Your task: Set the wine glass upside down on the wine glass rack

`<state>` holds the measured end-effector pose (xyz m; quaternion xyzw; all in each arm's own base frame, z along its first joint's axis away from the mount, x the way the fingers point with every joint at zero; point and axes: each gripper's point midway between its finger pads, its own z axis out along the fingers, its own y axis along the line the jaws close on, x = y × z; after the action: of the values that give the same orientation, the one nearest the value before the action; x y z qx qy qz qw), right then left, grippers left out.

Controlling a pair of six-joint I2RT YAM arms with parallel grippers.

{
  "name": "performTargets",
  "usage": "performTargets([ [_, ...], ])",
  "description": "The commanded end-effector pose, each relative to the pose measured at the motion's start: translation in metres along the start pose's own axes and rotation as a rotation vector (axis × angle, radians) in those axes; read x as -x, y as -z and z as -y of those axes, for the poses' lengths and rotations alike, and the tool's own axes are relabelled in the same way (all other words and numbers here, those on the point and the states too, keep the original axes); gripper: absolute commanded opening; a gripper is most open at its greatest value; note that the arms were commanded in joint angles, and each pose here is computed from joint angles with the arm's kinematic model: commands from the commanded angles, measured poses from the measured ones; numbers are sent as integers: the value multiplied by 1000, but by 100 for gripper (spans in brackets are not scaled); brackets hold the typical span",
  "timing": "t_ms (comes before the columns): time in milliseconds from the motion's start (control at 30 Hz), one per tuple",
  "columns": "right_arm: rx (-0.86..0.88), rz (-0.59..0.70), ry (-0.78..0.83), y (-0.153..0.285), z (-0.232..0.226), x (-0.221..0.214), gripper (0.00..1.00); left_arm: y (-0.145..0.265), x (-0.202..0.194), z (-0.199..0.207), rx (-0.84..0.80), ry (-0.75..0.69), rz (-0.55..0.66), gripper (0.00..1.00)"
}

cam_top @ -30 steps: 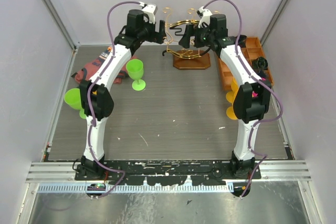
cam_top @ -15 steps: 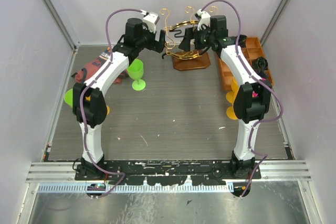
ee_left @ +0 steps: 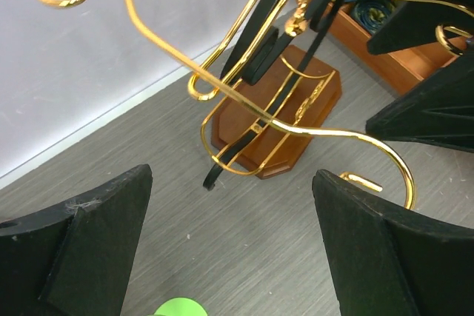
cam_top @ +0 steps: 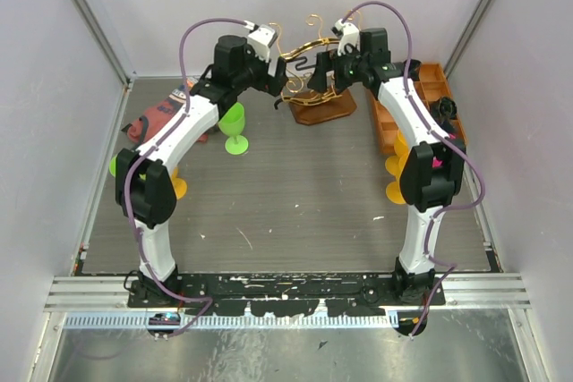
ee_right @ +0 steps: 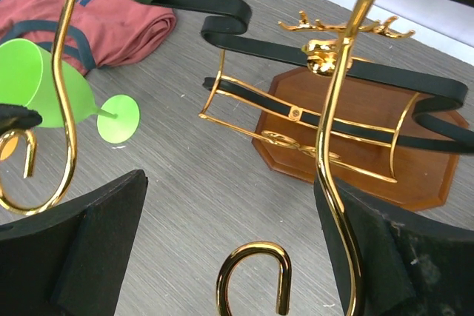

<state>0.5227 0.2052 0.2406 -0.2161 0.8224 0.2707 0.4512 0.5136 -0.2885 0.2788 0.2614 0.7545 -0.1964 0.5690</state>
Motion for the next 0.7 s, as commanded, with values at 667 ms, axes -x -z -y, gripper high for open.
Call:
performTargets([
  [667,140,-32,53,44,-72,7,100,51,19,108,-212,3,45,98],
])
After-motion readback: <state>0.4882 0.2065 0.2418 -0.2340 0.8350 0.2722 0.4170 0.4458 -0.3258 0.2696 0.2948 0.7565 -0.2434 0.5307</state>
